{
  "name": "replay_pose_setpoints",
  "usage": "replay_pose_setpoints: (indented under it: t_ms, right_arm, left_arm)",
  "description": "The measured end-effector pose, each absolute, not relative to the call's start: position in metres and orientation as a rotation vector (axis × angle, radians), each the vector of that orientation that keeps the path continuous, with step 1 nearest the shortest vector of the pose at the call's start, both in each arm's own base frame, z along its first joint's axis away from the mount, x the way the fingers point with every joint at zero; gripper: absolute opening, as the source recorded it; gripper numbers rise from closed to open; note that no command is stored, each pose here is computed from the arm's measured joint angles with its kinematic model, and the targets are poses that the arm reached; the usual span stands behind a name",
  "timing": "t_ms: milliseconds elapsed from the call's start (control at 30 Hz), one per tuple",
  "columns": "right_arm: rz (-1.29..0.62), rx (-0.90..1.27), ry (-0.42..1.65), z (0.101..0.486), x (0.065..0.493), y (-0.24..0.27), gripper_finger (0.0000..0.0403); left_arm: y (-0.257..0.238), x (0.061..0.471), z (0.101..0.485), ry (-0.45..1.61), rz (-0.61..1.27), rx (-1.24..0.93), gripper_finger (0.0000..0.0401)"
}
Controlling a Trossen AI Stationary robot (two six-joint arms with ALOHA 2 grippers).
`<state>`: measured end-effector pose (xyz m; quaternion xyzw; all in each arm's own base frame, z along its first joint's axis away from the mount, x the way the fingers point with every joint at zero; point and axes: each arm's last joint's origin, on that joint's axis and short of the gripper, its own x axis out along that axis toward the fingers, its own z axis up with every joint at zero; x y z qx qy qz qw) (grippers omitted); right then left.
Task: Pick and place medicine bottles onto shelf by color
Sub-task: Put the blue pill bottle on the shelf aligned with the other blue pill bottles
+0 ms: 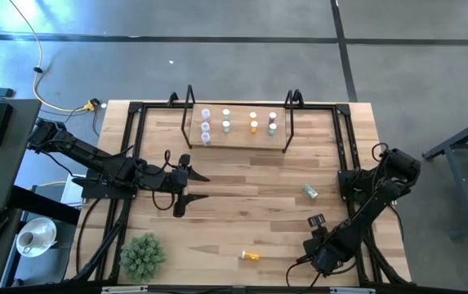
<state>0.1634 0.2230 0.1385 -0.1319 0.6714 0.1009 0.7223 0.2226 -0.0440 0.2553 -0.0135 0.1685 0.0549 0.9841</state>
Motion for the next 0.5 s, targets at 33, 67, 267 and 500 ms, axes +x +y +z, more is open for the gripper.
replay_pose_setpoints:
  t_ms: [33, 67, 267, 500]
  right_arm:
    - [0.207, -0.281, 1.472, 0.139, 0.165, 0.222, 0.0079]
    - [0.197, -0.275, 1.456, 0.139, 0.167, 0.222, 0.0079]
    - [0.075, -0.206, 1.296, 0.145, 0.194, 0.215, 0.008]
    - [-0.013, -0.023, 1.15, 0.16, 0.242, 0.196, 0.008]
  left_arm:
    - [-0.044, 0.223, 0.255, 0.339, 0.11, -0.027, 0.0232]
    - [-0.044, 0.223, 0.255, 0.339, 0.11, -0.027, 0.0232]
    - [-0.044, 0.223, 0.255, 0.339, 0.111, -0.027, 0.0232]
    - [-0.044, 0.222, 0.255, 0.346, 0.111, -0.025, 0.0232]
